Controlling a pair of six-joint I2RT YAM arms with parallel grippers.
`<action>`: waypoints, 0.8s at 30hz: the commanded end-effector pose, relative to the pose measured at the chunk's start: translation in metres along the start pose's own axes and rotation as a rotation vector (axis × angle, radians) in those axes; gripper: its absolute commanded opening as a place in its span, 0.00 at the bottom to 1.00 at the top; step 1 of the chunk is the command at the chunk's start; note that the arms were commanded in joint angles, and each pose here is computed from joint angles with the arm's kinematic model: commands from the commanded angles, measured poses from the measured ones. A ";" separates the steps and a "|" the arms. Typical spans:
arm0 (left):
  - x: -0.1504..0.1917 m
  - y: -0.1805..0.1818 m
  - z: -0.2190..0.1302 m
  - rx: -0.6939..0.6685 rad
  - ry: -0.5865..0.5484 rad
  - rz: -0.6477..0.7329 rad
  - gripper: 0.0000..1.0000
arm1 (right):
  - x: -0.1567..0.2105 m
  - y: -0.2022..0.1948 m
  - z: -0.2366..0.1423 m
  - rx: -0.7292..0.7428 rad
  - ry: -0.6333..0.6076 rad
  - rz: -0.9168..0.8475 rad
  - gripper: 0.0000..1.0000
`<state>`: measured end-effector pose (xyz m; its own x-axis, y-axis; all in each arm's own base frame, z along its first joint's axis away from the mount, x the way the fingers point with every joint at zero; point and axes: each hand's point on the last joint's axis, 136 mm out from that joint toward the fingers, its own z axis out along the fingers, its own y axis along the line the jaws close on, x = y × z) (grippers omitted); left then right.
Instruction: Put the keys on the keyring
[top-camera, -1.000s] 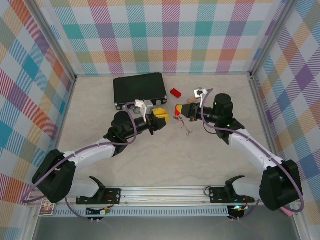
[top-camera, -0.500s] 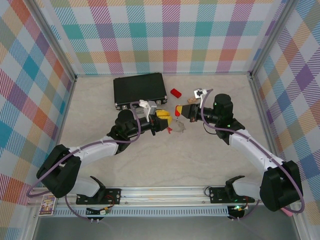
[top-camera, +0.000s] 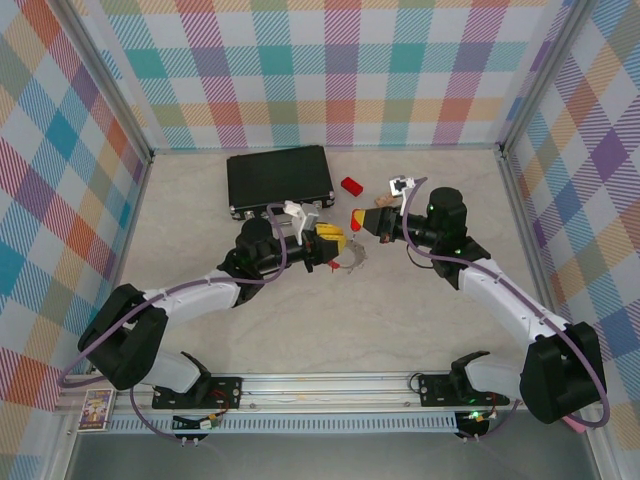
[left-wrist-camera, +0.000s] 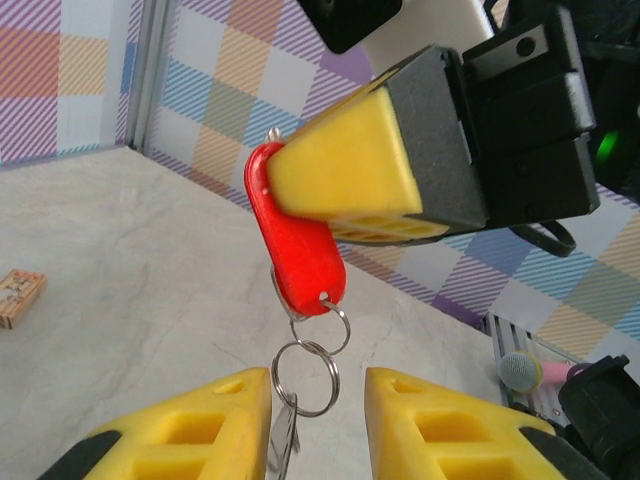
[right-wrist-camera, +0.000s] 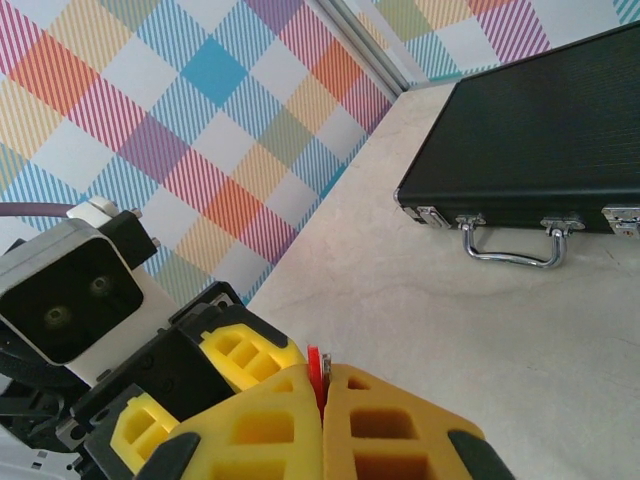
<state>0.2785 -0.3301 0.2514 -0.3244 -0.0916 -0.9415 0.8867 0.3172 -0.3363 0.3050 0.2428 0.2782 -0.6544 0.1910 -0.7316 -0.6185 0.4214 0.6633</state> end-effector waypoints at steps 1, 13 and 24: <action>-0.007 -0.007 0.004 0.030 -0.003 0.041 0.30 | -0.025 0.021 -0.007 -0.034 -0.067 -0.063 0.00; -0.016 -0.021 0.000 -0.007 0.001 0.120 0.29 | -0.025 0.015 -0.007 0.008 -0.086 -0.050 0.00; -0.009 -0.017 0.010 -0.051 0.032 0.160 0.33 | -0.024 0.025 -0.006 -0.014 -0.081 -0.065 0.00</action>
<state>0.2618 -0.3420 0.2554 -0.2356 -0.0012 -0.9719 0.9112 0.3476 -0.2213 0.3080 0.2421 0.2818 -0.6340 0.2165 -0.7424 -0.6084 0.4530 0.6517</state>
